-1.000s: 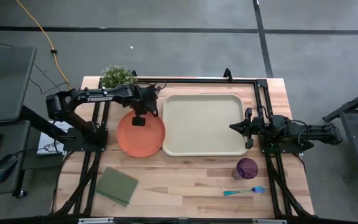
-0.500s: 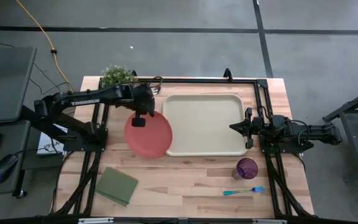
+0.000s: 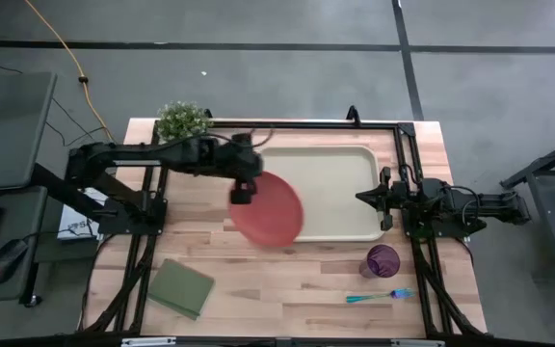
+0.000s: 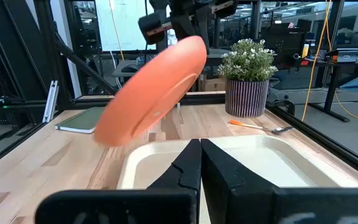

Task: Pick and place plate/cup/fork/spoon on tray
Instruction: Put the orange plate on the white serving tray

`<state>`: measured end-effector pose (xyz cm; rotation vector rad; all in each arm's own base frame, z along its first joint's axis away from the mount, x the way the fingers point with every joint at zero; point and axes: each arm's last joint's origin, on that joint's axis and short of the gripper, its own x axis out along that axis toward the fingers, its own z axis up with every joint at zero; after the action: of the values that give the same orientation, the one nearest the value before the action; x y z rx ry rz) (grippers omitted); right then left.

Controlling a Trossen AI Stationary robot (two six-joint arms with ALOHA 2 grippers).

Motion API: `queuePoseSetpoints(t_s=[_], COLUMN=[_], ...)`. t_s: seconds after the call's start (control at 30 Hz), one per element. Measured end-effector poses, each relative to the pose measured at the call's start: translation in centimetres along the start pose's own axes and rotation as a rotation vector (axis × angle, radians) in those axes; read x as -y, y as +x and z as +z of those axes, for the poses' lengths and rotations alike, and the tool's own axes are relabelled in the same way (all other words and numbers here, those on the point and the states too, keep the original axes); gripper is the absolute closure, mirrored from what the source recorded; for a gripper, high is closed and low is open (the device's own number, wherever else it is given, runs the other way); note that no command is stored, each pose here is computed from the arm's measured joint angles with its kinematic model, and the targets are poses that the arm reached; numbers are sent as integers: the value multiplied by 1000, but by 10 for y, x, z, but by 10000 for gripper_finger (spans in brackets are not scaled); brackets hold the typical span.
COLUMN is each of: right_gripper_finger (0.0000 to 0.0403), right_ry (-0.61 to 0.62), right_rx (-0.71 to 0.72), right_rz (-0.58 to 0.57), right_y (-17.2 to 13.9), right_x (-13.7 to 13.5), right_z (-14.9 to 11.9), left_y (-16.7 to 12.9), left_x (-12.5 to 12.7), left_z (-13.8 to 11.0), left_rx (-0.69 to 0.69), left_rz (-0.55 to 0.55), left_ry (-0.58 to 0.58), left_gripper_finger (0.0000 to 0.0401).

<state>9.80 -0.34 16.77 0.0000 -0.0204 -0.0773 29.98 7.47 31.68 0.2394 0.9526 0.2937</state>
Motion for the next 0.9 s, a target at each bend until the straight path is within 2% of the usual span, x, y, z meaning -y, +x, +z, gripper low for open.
queuePoseSetpoints(t_s=[0.17,0.4,0.57,0.9], right_gripper_finger=[402,402,402,402], right_ry=[0,0,0,0], right_rx=[0,0,1,1], right_rz=[0,0,0,0], right_y=[0,0,0,0], right_x=[0,0,0,0], right_z=[0,0,0,0], left_y=[37,98,133,177], left_x=[-5,-26,-36,-46], left_z=[44,83,85,65], left_rx=[-1,14,-12,-115], left_rz=[19,27,3,7], left_ry=[-49,-127,-180,-227], left_gripper_finger=[401,401,401,401])
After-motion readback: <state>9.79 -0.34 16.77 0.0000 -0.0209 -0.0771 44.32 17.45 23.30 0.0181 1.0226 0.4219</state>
